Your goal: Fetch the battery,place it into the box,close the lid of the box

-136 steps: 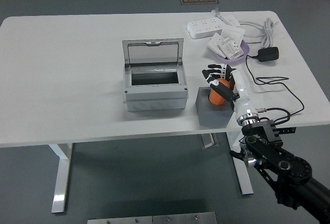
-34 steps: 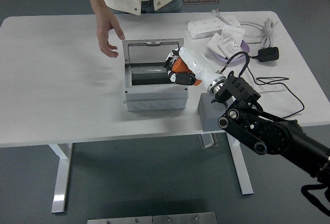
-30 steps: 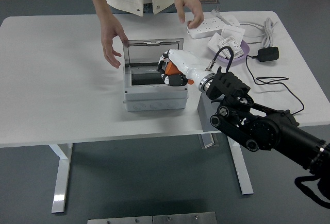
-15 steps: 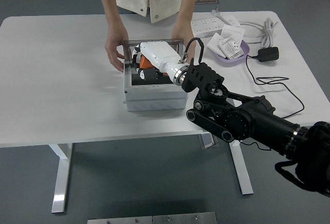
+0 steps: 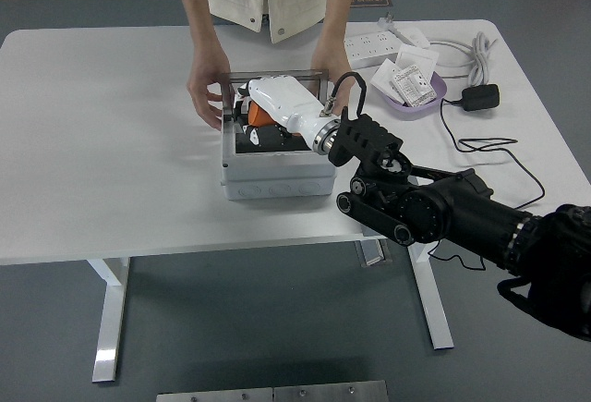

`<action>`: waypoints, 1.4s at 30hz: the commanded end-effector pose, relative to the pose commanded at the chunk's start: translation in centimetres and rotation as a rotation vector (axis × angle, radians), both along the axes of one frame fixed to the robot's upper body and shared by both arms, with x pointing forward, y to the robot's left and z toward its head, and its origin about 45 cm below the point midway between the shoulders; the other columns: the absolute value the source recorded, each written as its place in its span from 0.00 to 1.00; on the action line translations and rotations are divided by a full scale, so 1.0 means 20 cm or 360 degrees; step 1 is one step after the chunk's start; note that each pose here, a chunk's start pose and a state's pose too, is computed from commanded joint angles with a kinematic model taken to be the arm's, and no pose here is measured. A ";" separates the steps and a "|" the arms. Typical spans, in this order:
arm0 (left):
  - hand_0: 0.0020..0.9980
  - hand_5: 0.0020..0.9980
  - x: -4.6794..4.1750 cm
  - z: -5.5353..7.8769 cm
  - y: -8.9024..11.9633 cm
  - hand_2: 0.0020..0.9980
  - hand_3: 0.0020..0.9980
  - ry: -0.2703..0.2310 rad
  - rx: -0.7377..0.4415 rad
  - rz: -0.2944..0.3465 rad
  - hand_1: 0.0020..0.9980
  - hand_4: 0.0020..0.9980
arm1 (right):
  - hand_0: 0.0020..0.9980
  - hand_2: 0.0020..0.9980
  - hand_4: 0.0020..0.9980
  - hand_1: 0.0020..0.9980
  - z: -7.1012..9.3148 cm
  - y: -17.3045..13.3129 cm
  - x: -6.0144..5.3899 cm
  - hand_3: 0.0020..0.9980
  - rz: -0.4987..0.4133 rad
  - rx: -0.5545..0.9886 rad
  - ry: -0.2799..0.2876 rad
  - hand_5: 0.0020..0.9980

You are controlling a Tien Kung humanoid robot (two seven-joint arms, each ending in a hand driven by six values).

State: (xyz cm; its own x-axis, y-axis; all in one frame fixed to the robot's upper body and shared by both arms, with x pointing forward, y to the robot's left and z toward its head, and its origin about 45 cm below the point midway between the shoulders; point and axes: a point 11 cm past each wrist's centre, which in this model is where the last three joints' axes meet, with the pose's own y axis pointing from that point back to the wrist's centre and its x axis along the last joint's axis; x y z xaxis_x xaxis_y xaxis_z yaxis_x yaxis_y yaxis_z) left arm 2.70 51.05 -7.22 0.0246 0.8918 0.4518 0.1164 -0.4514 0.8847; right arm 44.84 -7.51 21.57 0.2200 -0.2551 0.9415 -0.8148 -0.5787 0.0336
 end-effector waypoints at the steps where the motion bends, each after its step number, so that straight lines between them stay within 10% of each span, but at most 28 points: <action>1: 0.57 0.00 0.004 0.00 0.00 0.50 0.56 -0.0001 0.0000 -0.0002 0.59 0.52 | 0.16 0.26 0.00 0.20 0.00 -0.01 0.00 0.27 -0.0005 0.0002 0.0003 0.00; 29: 0.57 0.00 0.044 0.00 -0.01 0.50 0.56 -0.0008 -0.0012 -0.0021 0.59 0.52 | 0.26 0.26 0.01 0.22 -0.09 -0.08 0.02 0.27 -0.0088 0.0039 0.0160 0.00; 30: 0.57 0.00 0.044 0.00 -0.01 0.50 0.56 -0.0008 -0.0012 -0.0021 0.59 0.52 | 0.41 0.37 0.18 0.29 -0.09 -0.08 0.03 0.47 -0.0088 0.0039 0.0163 0.01; 35: 0.57 0.00 0.048 0.00 -0.01 0.50 0.56 -0.0009 -0.0012 -0.0023 0.59 0.52 | 0.41 0.37 0.18 0.29 -0.09 -0.08 0.03 0.47 -0.0091 0.0041 0.0183 0.01; 36: 0.57 0.00 0.048 0.00 -0.01 0.50 0.56 -0.0009 -0.0013 -0.0024 0.59 0.52 | 0.62 0.60 0.35 0.56 -0.09 -0.08 0.03 0.68 -0.0092 0.0043 0.0190 0.23; 41: 0.57 0.00 0.048 0.00 -0.01 0.50 0.56 -0.0007 -0.0015 -0.0026 0.59 0.52 | 0.62 0.60 0.35 0.56 -0.10 -0.08 0.02 0.68 -0.0092 0.0060 0.0208 0.23; 42: 0.57 0.00 0.047 0.00 -0.01 0.50 0.56 -0.0006 -0.0015 -0.0027 0.59 0.52 | 0.82 0.75 0.67 0.74 -0.10 -0.08 0.02 0.83 -0.0091 0.0066 0.0209 0.33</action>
